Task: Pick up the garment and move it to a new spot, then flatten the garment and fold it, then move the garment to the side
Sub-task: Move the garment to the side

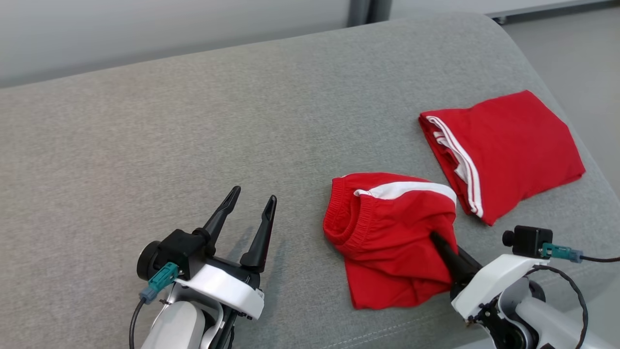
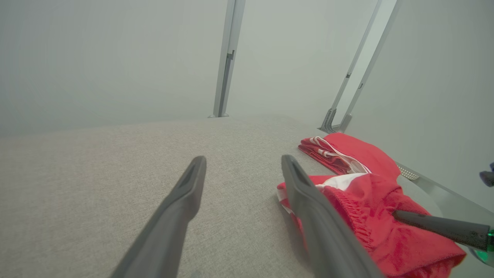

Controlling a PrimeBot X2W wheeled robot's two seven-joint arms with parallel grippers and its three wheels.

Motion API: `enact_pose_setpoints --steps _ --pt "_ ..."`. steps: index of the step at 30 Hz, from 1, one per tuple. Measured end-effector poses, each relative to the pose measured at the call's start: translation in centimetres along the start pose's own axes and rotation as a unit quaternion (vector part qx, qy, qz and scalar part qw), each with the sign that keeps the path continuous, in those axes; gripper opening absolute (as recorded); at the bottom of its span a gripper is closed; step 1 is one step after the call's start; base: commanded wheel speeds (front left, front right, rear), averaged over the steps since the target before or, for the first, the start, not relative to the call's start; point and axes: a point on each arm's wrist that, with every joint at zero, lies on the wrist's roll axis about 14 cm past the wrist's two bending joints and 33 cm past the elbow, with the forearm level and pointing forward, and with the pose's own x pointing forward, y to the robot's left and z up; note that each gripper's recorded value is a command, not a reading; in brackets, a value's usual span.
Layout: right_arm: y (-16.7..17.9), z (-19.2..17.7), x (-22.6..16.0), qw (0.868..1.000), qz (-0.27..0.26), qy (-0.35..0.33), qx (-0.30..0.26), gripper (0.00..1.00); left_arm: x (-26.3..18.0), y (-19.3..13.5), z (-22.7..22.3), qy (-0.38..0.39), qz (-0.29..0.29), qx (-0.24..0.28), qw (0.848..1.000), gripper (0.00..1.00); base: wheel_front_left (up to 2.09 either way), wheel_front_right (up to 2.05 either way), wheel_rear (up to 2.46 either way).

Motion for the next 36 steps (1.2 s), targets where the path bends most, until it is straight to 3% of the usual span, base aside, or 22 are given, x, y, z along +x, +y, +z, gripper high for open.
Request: enact_pose_setpoints --steps 4,8,13,21,29,30,31,32,36 --pt "-1.0 1.7 0.0 0.999 -0.008 -0.014 -0.044 0.0 0.5 -0.4 -1.0 0.011 -0.009 -0.007 1.0 1.0 0.0 0.0 0.0" --pt "-0.9 7.0 1.5 0.992 0.0 -0.058 -0.116 0.0 0.3 0.2 -1.9 0.024 -0.003 -0.009 1.0 1.0 0.0 0.0 0.0" --pt "-0.9 11.7 2.8 0.982 0.001 -0.091 -0.167 0.0 -0.1 1.1 -2.8 0.034 0.008 -0.012 0.999 1.0 0.0 0.0 0.0" --pt "-4.7 15.3 4.1 0.975 -0.057 -0.1 -0.19 0.0 -0.9 2.5 -4.2 0.053 0.025 -0.018 0.998 1.0 0.0 0.0 0.0" --pt "-9.2 16.4 4.8 0.97 -0.127 -0.092 -0.187 0.0 -0.7 3.8 -5.2 0.065 0.029 -0.013 0.997 1.0 0.0 0.0 0.0" --pt "-10.0 16.4 4.9 0.968 -0.141 -0.088 -0.186 0.05 -0.6 3.8 -5.3 0.066 0.028 -0.014 0.997 1.0 0.0 0.0 0.0" --pt "-11.0 16.4 4.8 0.966 -0.156 -0.085 -0.187 0.57 -0.6 3.9 -5.4 0.067 0.027 -0.014 0.997 1.0 0.0 0.0 0.0" --pt "-11.8 16.6 4.8 0.964 -0.172 -0.084 -0.186 1.0 -0.7 4.0 -5.6 0.07 0.027 -0.015 0.997 1.0 0.0 0.0 0.0" --pt "-13.7 17.5 5.2 0.954 -0.208 -0.083 -0.202 1.0 -0.8 4.6 -5.9 0.074 0.032 -0.012 0.997 1.0 0.0 0.0 0.0"
